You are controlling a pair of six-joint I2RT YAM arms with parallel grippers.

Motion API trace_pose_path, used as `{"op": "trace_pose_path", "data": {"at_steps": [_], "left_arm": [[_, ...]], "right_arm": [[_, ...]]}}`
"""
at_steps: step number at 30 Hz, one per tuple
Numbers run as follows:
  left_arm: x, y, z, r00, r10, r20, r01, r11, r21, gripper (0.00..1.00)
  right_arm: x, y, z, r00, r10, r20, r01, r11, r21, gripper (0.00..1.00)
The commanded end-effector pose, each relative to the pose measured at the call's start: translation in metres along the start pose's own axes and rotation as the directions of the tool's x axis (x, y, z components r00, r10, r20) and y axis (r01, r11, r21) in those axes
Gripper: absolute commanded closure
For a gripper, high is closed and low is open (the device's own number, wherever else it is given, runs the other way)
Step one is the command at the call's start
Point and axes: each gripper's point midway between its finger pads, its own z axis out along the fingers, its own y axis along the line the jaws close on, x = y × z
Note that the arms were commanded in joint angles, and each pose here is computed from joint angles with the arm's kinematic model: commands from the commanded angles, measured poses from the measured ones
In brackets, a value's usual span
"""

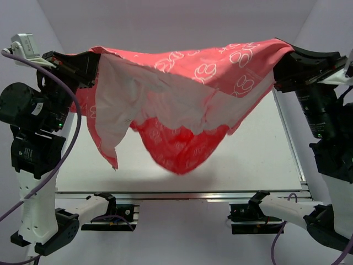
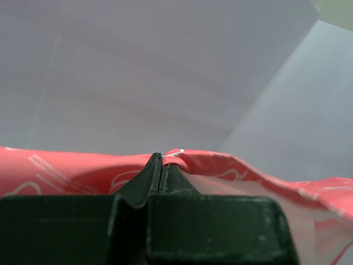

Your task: Zip up the jacket

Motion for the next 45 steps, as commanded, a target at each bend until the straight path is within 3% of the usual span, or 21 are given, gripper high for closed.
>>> {"op": "trace_pose_path", "data": {"at_steps": [1, 5, 7, 9, 11, 12, 13, 14, 15, 16, 18, 22, 23, 25, 27, 28, 30, 35, 36, 40, 45], "left_arm": [[0.015, -0.002, 0.02, 0.999, -0.027, -0.034, 0.028, 0.999, 0.031, 1.0], [0.086, 0.042, 0.057, 0.984, -0.076, -0.161, 0.06, 0.993, -0.1, 1.0], [0.151, 0.078, 0.08, 0.956, -0.125, -0.265, 0.073, 0.977, -0.198, 1.0], [0.198, 0.119, 0.093, 0.936, -0.143, -0.322, 0.029, 0.942, -0.334, 0.99], [0.265, 0.162, 0.11, 0.885, -0.167, -0.435, -0.046, 0.897, -0.439, 0.79], [0.288, 0.18, 0.109, 0.857, -0.173, -0.485, -0.101, 0.867, -0.487, 0.35], [0.333, 0.205, 0.114, 0.801, -0.198, -0.565, -0.159, 0.839, -0.52, 0.22], [0.33, 0.2, 0.128, 0.796, -0.194, -0.573, -0.159, 0.847, -0.508, 0.12], [0.344, 0.208, 0.123, 0.755, -0.208, -0.622, -0.203, 0.828, -0.523, 0.04], [0.365, 0.219, 0.125, 0.718, -0.207, -0.665, -0.244, 0.819, -0.519, 0.02], [0.364, 0.218, 0.13, 0.705, -0.196, -0.681, -0.261, 0.822, -0.506, 0.02], [0.381, 0.218, 0.105, 0.665, -0.201, -0.719, -0.269, 0.834, -0.482, 0.02], [0.37, 0.209, 0.1, 0.687, -0.193, -0.7, -0.247, 0.844, -0.475, 0.02], [0.398, 0.216, 0.062, 0.629, -0.233, -0.741, -0.264, 0.833, -0.486, 0.02], [0.392, 0.201, 0.044, 0.639, -0.232, -0.733, -0.232, 0.851, -0.471, 0.02], [0.414, 0.197, 0.017, 0.587, -0.242, -0.772, -0.249, 0.853, -0.458, 0.02], [0.427, 0.168, -0.01, 0.554, -0.234, -0.799, -0.232, 0.879, -0.418, 0.02], [0.486, 0.146, -0.102, 0.334, -0.295, -0.895, -0.215, 0.901, -0.377, 0.02], [0.493, 0.142, -0.113, 0.318, -0.307, -0.897, -0.212, 0.899, -0.383, 0.02], [0.523, 0.16, -0.156, 0.232, -0.38, -0.896, -0.251, 0.866, -0.432, 0.02], [0.53, 0.203, -0.161, 0.287, -0.379, -0.88, -0.434, 0.768, -0.472, 0.02]], "right_arm": [[0.052, -0.007, 0.018, 0.99, 0.031, -0.141, -0.02, 0.997, 0.08, 1.0], [0.155, -0.021, 0.034, 0.925, 0.105, -0.364, -0.009, 0.966, 0.257, 1.0], [0.207, -0.035, 0.027, 0.878, 0.159, -0.452, 0.036, 0.919, 0.393, 1.0], [0.295, -0.038, 0.015, 0.778, 0.21, -0.592, 0.112, 0.881, 0.459, 1.0], [0.382, -0.044, -0.003, 0.631, 0.276, -0.725, 0.169, 0.863, 0.476, 1.0], [0.411, -0.039, -0.007, 0.578, 0.353, -0.736, 0.113, 0.858, 0.5, 1.0], [0.459, -0.048, -0.019, 0.495, 0.388, -0.777, 0.141, 0.847, 0.513, 0.9], [0.476, -0.04, -0.02, 0.438, 0.411, -0.799, 0.104, 0.86, 0.499, 0.77], [0.489, -0.039, -0.022, 0.397, 0.415, -0.819, 0.095, 0.869, 0.486, 0.4], [0.513, -0.036, -0.03, 0.338, 0.411, -0.847, 0.104, 0.878, 0.468, 0.26], [0.519, -0.027, -0.028, 0.309, 0.373, -0.875, 0.07, 0.908, 0.412, 0.11], [0.519, -0.013, -0.027, 0.346, 0.285, -0.894, -0.006, 0.953, 0.302, 0.11], [0.518, -0.006, -0.028, 0.347, 0.261, -0.901, -0.045, 0.964, 0.262, 0.11], [0.524, 0.002, -0.029, 0.362, 0.186, -0.913, -0.073, 0.982, 0.172, 0.11], [0.529, 0.007, -0.029, 0.365, 0.142, -0.92, -0.091, 0.989, 0.117, 0.11], [0.539, 0.006, -0.03, 0.358, 0.133, -0.924, -0.082, 0.99, 0.111, 0.11], [0.55, -0.003, -0.029, 0.345, 0.113, -0.932, -0.035, 0.994, 0.108, 0.11], [0.599, -0.028, -0.026, 0.255, 0.156, -0.954, 0.046, 0.984, 0.173, 0.11], [0.618, -0.03, -0.034, 0.22, 0.173, -0.96, 0.047, 0.981, 0.188, 0.11], [0.646, -0.048, -0.047, 0.182, 0.24, -0.953, 0.055, 0.966, 0.254, 0.11], [0.673, -0.048, -0.111, 0.047, 0.313, -0.949, 0.07, 0.946, 0.315, 0.11]]}}
